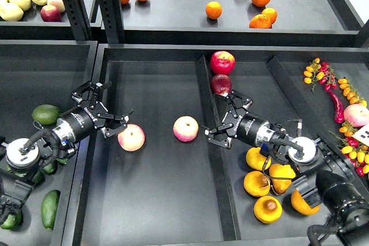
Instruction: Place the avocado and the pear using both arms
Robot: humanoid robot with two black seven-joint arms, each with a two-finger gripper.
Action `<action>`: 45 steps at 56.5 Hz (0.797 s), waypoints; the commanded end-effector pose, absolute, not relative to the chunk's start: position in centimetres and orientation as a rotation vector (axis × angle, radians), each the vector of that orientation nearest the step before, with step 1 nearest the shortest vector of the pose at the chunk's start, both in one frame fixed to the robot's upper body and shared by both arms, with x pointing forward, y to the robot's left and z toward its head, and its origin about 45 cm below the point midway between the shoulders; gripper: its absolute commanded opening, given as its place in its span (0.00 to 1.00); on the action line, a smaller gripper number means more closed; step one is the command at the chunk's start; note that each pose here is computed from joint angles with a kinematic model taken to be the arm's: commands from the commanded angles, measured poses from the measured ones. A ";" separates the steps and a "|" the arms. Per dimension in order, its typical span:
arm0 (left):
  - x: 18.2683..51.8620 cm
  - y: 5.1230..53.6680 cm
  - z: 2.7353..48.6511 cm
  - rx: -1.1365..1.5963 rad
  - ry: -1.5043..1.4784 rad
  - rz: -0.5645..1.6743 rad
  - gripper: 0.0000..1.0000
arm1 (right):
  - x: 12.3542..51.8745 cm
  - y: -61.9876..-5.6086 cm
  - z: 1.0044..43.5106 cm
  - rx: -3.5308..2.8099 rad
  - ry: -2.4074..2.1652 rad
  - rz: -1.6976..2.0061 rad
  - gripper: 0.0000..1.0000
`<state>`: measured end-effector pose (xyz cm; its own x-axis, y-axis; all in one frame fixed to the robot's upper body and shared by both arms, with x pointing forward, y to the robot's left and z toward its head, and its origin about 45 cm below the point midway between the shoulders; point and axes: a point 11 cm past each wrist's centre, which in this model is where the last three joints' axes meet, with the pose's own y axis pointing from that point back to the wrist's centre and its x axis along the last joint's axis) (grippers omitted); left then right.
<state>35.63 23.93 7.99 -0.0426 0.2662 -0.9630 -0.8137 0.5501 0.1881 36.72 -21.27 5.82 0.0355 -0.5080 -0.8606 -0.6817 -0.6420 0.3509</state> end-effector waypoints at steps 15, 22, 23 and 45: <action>34.5 24.8 6.6 -0.602 1.342 1.027 1.00 | 38.0 -24.6 7.1 -1.840 1.274 1.538 1.00; 34.4 24.9 6.8 -0.616 1.335 1.028 1.00 | 38.5 -25.5 7.8 -1.787 1.277 1.481 1.00; 34.4 24.9 6.9 -0.618 1.333 1.026 1.00 | 38.4 -25.5 7.9 -1.785 1.276 1.478 1.00; 31.8 23.1 9.0 -0.656 1.292 0.923 1.00 | 35.2 -24.5 7.7 -1.817 1.206 1.453 1.00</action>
<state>32.86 23.58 8.65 0.0028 0.2148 -0.9766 -0.8653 0.4900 0.1053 35.77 -24.91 7.14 -0.0011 -0.3309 -0.9437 -0.8713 -0.4627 0.1632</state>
